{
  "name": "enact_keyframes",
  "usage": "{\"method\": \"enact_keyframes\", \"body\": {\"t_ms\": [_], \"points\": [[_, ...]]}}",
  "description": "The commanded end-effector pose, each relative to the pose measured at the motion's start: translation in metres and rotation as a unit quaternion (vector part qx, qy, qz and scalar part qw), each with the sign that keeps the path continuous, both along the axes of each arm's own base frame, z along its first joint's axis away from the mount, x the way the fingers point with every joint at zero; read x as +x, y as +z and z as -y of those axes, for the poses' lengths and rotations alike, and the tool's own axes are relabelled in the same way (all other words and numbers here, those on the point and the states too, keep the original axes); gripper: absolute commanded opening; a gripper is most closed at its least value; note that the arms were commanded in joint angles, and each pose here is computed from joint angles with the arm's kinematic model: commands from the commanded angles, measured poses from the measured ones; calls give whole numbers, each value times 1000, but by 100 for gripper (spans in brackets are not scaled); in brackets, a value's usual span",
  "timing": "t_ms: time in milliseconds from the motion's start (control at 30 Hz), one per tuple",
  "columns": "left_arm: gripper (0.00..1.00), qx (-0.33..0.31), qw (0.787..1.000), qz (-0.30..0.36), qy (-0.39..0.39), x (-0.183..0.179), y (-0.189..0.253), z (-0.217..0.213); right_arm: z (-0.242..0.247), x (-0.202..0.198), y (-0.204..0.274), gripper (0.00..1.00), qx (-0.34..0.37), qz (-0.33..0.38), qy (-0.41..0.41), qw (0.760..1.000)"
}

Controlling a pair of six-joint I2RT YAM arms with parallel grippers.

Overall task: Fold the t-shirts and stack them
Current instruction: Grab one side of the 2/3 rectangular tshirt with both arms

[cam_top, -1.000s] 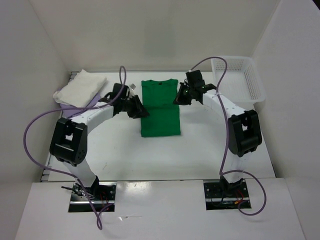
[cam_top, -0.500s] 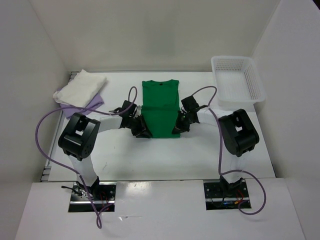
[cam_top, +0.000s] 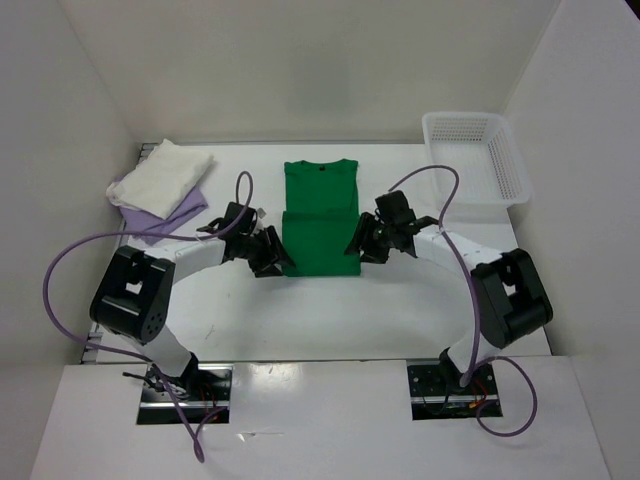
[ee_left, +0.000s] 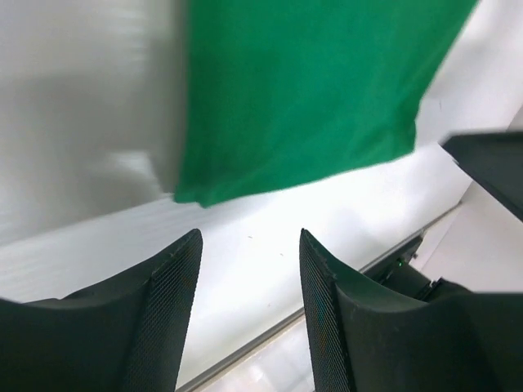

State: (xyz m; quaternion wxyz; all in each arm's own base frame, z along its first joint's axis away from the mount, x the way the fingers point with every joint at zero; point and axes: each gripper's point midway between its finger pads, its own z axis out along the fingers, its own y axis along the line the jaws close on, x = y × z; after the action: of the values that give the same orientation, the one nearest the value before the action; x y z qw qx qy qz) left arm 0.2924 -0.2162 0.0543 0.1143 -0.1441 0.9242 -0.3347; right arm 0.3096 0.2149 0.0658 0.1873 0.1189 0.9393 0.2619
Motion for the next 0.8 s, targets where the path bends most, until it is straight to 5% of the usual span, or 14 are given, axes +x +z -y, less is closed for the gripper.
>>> {"method": "enact_keyframes", "body": {"t_ms": [0, 333, 467, 633, 767], "points": [[59, 15, 1000, -16, 22, -1, -13, -15, 5, -11, 0, 57, 0, 3, -11, 1000], [54, 19, 999, -43, 13, 9, -46, -9, 23, -20, -37, 60, -12, -37, -37, 999], [37, 18, 999, -43, 13, 11, -48, -9, 21, -18, -51, 43, -5, -52, -34, 998], [6, 23, 999, -40, 16, 10, -44, -11, 13, -20, -54, 8, 12, -65, -21, 998], [0, 39, 999, -33, 9, 4, -34, -17, 13, -26, -42, 0, 22, -61, -24, 998]]}}
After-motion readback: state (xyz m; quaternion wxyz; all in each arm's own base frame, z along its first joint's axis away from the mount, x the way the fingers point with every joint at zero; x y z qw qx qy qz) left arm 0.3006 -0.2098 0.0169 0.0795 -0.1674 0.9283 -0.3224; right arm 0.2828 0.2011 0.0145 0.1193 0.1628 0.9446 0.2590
